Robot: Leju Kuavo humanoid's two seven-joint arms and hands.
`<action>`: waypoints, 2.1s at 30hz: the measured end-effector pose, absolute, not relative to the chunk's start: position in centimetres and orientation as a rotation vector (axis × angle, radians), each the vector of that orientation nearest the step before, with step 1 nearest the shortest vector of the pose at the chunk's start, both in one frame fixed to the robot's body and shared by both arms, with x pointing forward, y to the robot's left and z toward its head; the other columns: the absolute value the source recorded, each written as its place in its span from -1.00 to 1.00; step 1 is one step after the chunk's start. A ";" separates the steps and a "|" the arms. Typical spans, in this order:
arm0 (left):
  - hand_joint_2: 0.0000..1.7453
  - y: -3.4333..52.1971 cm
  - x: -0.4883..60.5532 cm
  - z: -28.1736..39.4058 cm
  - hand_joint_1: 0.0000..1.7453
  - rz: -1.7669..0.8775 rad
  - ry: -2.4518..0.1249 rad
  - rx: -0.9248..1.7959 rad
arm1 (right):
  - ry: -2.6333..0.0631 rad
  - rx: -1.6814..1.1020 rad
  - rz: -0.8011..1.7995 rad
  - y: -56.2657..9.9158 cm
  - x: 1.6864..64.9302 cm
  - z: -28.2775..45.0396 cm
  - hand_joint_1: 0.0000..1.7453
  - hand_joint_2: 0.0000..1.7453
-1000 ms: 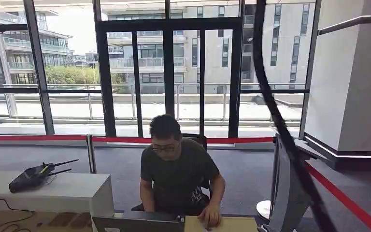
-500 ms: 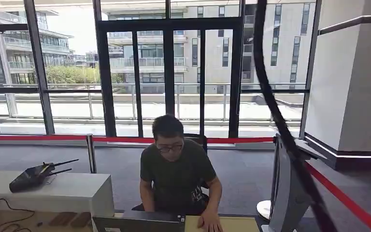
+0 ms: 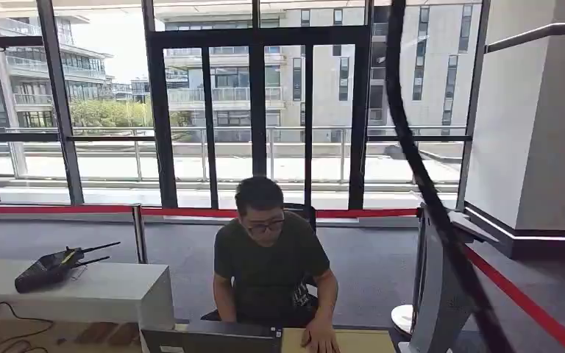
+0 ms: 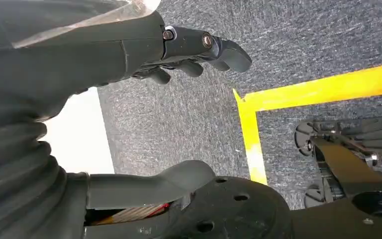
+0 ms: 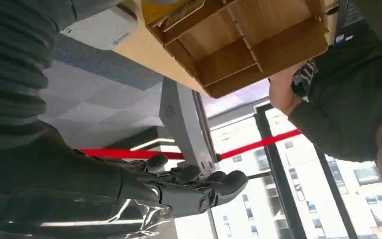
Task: Pass the card to the sensor for recognition and then transmit it.
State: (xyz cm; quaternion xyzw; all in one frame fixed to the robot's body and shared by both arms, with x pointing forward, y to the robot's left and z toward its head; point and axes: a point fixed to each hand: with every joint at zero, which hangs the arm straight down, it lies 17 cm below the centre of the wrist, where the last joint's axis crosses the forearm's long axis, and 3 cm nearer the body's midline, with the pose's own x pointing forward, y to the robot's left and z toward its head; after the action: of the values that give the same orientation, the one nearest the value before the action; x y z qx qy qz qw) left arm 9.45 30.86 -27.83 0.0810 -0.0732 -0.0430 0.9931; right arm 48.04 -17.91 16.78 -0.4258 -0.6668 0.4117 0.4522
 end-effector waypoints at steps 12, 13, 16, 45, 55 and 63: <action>1.00 31.0 9.6 -27.8 -1.00 -0.072 -0.145 0.169 | -1.563 -1.158 1.103 -18.0 52.3 15.0 -1.00 1.00; 1.00 31.0 9.6 -27.8 -1.00 -0.071 -0.145 0.169 | -1.558 -1.158 1.104 -18.0 52.5 14.9 -1.00 1.00; 1.00 31.0 9.5 -27.8 -1.00 -0.070 -0.143 0.170 | -1.540 -1.154 1.114 -17.9 52.8 14.2 -1.00 1.00; 1.00 31.1 9.4 -27.8 -1.00 -0.056 -0.135 0.171 | -1.436 -1.175 1.198 -17.7 54.1 11.1 -1.00 1.00; 1.00 31.3 9.1 -27.9 -1.00 -0.055 -0.122 0.179 | -1.376 -1.208 1.235 -18.8 54.4 9.9 -1.00 1.00; -1.00 31.4 9.2 -27.9 -1.00 -0.053 -0.123 0.182 | -1.293 -1.258 1.241 -21.6 55.6 9.2 -1.00 1.00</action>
State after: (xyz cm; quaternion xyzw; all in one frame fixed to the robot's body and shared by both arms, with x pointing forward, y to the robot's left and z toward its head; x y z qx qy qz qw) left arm 9.15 31.36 -27.86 0.0907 -0.0616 -0.0264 0.9936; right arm 55.64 -21.58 9.19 -0.5106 -0.5249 0.5037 0.4583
